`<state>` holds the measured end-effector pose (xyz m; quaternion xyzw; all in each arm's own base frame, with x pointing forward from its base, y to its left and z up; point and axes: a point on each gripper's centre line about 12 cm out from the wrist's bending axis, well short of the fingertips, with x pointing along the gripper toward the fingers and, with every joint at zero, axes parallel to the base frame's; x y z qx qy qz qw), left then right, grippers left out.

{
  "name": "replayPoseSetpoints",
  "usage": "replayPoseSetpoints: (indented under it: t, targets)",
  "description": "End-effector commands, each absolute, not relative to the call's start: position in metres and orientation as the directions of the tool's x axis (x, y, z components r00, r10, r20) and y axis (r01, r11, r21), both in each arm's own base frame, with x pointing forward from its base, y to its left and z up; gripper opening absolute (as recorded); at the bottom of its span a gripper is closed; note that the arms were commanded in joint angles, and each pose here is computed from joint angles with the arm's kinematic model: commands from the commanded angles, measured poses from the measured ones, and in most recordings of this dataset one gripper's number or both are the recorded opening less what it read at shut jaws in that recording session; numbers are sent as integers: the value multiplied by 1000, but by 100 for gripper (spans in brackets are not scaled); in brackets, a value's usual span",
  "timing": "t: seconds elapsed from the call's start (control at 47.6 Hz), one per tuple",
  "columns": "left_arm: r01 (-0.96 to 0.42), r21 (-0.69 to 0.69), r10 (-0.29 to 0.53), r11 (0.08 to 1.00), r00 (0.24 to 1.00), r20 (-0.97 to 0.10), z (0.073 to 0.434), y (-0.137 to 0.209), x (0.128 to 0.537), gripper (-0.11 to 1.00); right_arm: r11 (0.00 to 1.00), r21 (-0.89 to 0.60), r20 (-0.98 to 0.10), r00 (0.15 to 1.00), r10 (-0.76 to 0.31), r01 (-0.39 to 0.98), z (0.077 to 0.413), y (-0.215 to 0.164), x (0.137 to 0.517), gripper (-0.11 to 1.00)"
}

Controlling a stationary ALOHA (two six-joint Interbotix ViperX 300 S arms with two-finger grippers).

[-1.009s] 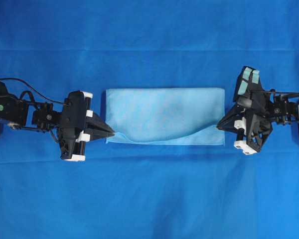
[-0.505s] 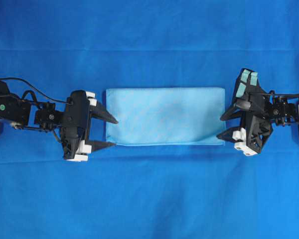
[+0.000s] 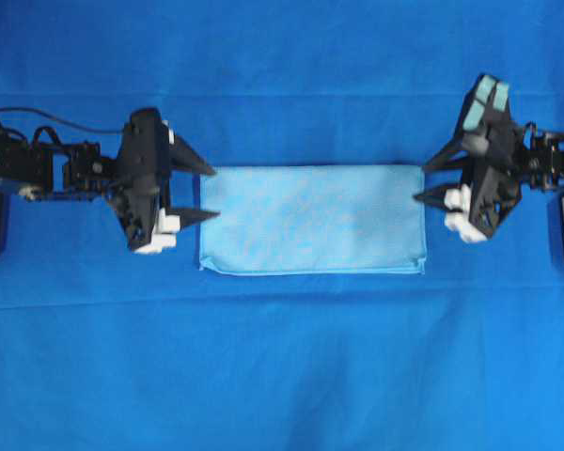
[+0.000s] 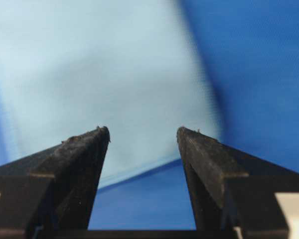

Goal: Fold the light blue towel.
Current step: 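Pull both top corners down toward the bottom edge, folding in half, then release the corners and regrasp the folded towel's left and right ends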

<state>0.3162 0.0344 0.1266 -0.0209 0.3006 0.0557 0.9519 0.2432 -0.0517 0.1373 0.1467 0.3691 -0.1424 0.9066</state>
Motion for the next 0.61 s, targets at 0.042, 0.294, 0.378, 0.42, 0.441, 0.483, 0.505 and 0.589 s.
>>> replayPoseSetpoints:
  t: [0.042, 0.294, 0.378, 0.42, 0.441, 0.483, 0.505, 0.589]
  targets:
    - [-148, 14, 131, 989, 821, -556, 134, 49, 324, 71, 916, 127, -706, 683, -185, 380, 141, -66, 250, 61]
    - [-193, 29, 173, 981, 795, -581, 123, 69, 325, 70, 910, 97, -743, 637, -203, 403, 127, -80, 257, 61]
    - [-206, 29, 182, 978, 781, -597, 115, 73, 325, 68, 908, 91, -763, 615, -201, 409, 119, -82, 259, 60]
    - [-211, 29, 185, 977, 771, -609, 110, 75, 325, 68, 905, 90, -772, 603, -200, 416, 114, -84, 259, 60]
    - [-214, 27, 185, 977, 766, -615, 108, 76, 325, 68, 904, 90, -777, 597, -199, 417, 112, -84, 259, 60]
    - [-217, 28, 186, 976, 754, -630, 101, 78, 326, 67, 903, 89, -785, 587, -197, 421, 108, -85, 260, 60]
    - [-219, 27, 186, 975, 750, -634, 98, 79, 327, 66, 902, 89, -788, 584, -197, 423, 106, -86, 260, 60]
    - [-218, 27, 182, 976, 732, -657, 87, 79, 330, 58, 898, 91, -797, 573, -193, 430, 99, -88, 260, 60]
